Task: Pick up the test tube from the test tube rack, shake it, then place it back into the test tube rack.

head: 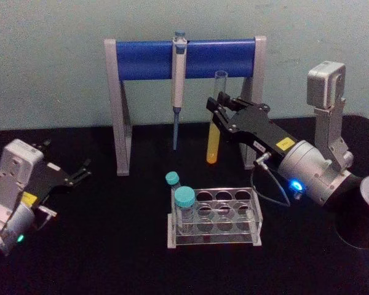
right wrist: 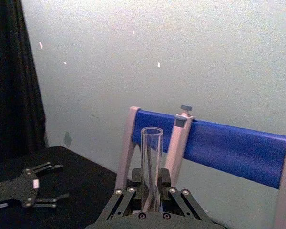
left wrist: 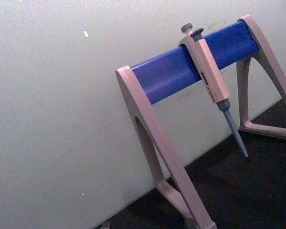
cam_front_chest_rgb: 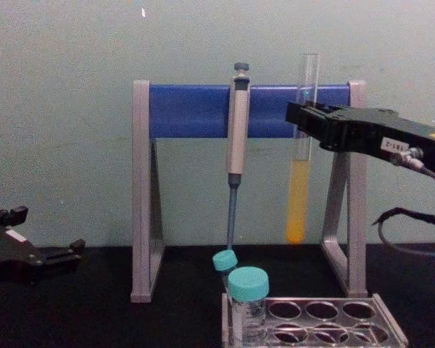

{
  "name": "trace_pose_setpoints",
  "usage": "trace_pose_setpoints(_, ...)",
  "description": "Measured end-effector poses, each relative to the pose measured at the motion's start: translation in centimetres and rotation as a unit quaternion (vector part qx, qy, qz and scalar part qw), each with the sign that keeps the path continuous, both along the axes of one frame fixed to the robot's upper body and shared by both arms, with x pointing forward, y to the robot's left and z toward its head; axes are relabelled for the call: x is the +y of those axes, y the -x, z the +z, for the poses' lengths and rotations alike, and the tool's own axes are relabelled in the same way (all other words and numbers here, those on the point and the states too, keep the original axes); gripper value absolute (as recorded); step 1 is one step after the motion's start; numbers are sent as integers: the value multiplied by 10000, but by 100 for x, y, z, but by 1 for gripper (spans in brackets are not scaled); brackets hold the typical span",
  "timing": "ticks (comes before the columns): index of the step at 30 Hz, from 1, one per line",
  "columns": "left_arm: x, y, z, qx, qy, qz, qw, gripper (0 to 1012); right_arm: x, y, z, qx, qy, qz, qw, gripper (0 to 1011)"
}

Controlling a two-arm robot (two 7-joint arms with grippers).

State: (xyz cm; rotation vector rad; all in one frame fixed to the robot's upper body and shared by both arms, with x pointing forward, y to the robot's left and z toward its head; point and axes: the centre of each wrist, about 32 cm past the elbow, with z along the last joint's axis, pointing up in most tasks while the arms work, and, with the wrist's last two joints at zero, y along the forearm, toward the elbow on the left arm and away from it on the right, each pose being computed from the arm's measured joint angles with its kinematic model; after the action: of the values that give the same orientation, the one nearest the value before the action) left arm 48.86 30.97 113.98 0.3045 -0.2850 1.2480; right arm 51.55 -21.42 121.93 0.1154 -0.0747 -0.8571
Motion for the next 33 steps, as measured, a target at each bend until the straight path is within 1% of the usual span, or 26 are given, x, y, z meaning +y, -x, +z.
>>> trace_pose_setpoints(7,0,0,0,0,0,0,10000,1001,-14,-3,-11,-8,7,-130,9999,222)
trace_pose_setpoints(19,0,0,0,0,0,0,10000,1001,-34,-7,6,-57,54,-93,9999,222)
trace_pose_setpoints(29,0,0,0,0,0,0,10000,1001,-106,55,35,-145,122,60,9998,222)
trace_pose_setpoints(33,0,0,0,0,0,0,10000,1001,-155,122,52,-202,131,283,9993,222)
